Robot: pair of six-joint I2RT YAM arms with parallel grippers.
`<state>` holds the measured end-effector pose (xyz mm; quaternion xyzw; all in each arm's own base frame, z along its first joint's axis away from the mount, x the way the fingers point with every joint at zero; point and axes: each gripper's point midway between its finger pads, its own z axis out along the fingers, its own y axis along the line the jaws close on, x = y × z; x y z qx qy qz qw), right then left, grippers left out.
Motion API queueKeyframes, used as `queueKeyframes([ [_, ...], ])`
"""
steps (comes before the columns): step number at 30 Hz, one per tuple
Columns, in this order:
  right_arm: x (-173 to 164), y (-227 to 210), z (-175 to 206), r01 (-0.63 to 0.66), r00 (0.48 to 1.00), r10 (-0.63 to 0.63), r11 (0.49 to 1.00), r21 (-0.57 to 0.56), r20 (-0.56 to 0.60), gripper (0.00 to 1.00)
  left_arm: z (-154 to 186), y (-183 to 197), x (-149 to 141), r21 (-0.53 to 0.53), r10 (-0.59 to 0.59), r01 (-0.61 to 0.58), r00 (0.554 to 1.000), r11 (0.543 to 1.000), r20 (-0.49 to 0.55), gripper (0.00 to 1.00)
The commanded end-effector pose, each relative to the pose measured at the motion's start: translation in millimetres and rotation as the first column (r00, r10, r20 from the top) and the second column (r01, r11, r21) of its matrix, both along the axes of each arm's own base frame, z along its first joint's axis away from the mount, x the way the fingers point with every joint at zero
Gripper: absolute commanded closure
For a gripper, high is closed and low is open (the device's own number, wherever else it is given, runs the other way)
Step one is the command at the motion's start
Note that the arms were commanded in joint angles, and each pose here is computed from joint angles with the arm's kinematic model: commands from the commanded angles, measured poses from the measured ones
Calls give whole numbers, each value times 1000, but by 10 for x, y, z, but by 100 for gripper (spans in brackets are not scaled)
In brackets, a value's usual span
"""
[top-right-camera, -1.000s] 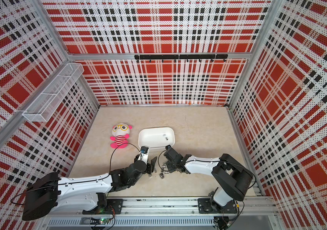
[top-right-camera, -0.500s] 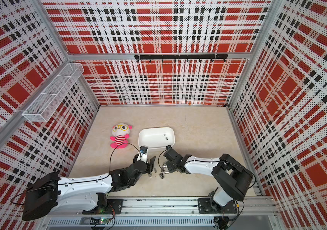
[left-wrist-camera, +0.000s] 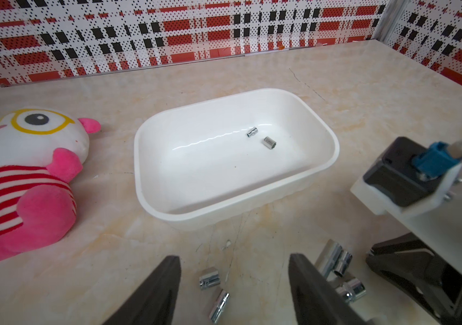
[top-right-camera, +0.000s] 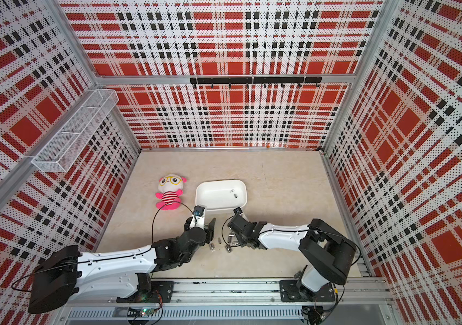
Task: Put the socket on the desktop into the storage box
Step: Pick up the socket head from the center of the board, then place the socket head in the storage box, then pick up the socket head from the center of the board.
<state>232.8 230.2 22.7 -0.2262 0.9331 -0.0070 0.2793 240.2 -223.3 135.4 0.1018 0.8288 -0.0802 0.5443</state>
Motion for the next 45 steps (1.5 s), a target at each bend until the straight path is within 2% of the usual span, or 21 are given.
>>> queueKeyframes([
  [1,69,10,196,25,998,-26,1000,9,61,100,116,41,10,-23,30,-30,999,999,23,34],
  [5,118,146,464,-14,996,8,997,76,89,99,126,66,11,-35,31,-30,999,999,30,34],
  [8,227,303,806,-40,996,26,985,169,88,98,148,91,26,-61,31,-30,999,998,23,34],
  [11,417,465,1165,-58,994,31,961,270,103,95,183,171,62,-130,28,-27,1000,991,9,34],
  [15,762,643,1390,-48,993,13,954,297,118,93,207,357,118,-260,28,-29,1000,965,-7,34],
  [17,917,747,1378,-43,996,15,948,314,94,92,249,417,105,-313,27,-22,1000,950,10,34],
  [20,1178,838,1290,-11,997,-12,950,313,72,90,305,452,78,-340,27,-16,999,940,29,33],
  [28,1533,1020,868,33,999,-33,962,272,-7,84,252,422,98,-317,26,-22,1000,948,9,33],
  [35,1600,1009,664,49,998,-41,969,242,-37,76,158,372,136,-271,26,-33,999,962,-27,34],
  [39,1584,967,681,48,999,-42,969,242,-32,65,123,337,139,-261,13,-22,999,965,-36,34],
  [45,1419,771,925,32,999,-37,968,249,15,65,69,230,118,-238,-36,22,998,971,-55,36],
])
